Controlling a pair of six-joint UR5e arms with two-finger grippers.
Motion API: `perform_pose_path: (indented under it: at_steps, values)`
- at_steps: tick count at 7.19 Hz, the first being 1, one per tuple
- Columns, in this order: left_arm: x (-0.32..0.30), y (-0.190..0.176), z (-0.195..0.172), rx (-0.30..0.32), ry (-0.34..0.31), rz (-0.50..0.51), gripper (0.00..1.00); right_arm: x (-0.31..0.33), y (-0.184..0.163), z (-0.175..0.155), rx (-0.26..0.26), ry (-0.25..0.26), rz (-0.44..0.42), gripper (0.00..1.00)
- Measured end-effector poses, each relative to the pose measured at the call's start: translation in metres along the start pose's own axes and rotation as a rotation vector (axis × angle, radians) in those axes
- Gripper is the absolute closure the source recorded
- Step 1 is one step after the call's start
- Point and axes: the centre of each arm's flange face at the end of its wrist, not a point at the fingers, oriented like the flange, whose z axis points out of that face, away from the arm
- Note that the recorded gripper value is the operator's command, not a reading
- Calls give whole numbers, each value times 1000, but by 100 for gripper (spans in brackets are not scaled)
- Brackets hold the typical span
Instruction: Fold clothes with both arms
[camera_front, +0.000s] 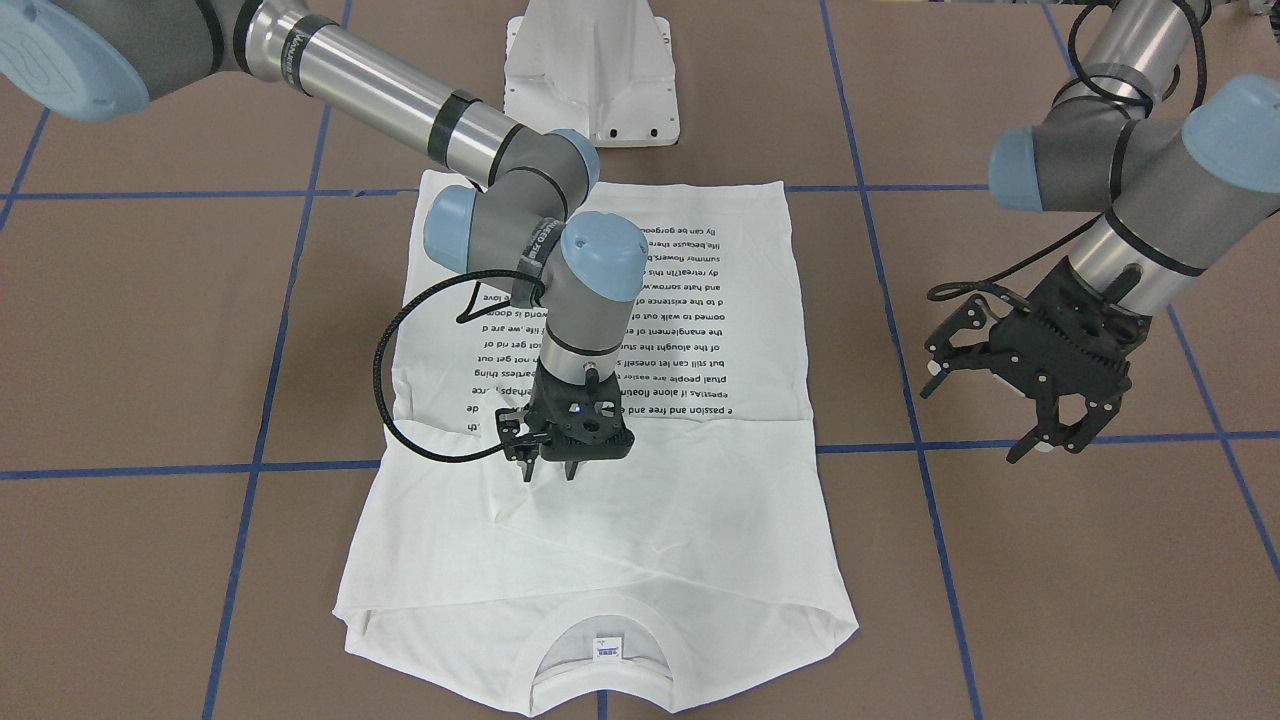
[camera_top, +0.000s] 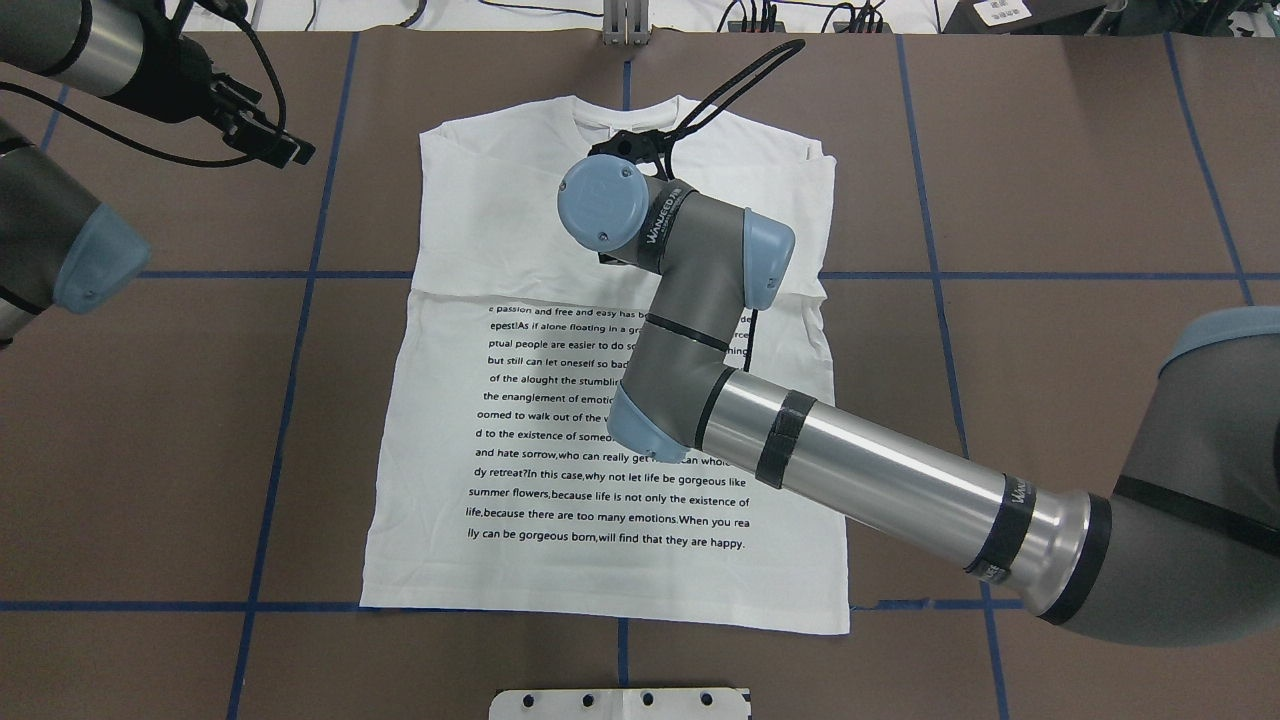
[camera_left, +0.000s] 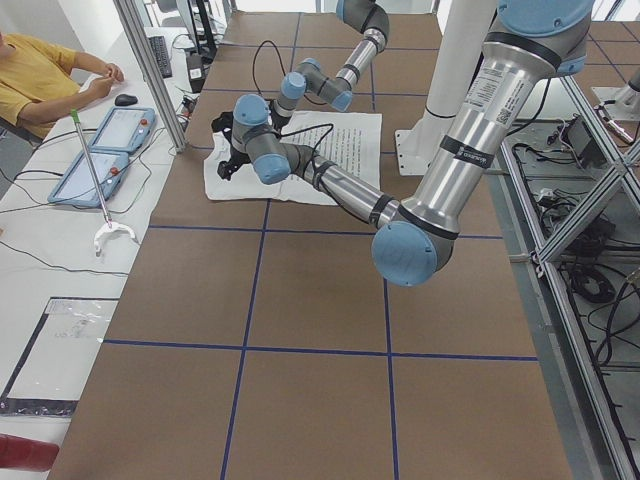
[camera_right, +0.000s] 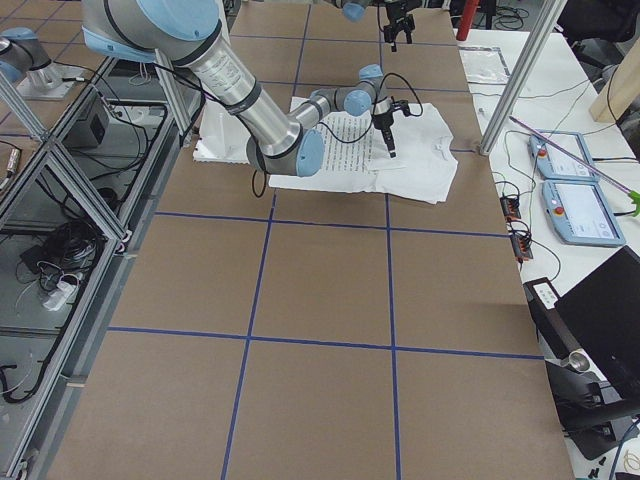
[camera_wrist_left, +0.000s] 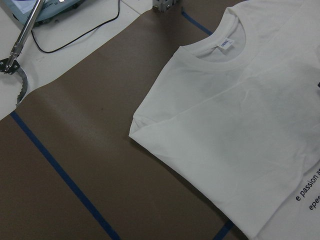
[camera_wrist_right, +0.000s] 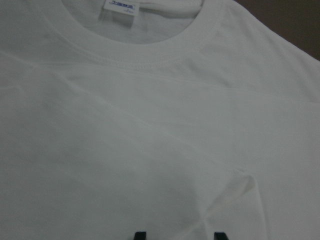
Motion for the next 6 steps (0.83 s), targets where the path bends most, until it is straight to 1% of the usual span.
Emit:
perform_pose_path:
  at_steps: [1,2,6]
  values:
    - [0,0,0,1,0,0,0,0,0,1,-1,1,1,98]
    - [0,0,0,1,0,0,0,1,1,1,-2,3,6,100]
    - [0,0,-1,3,0,-1,0,3,-3,-5,-2,1,16,100]
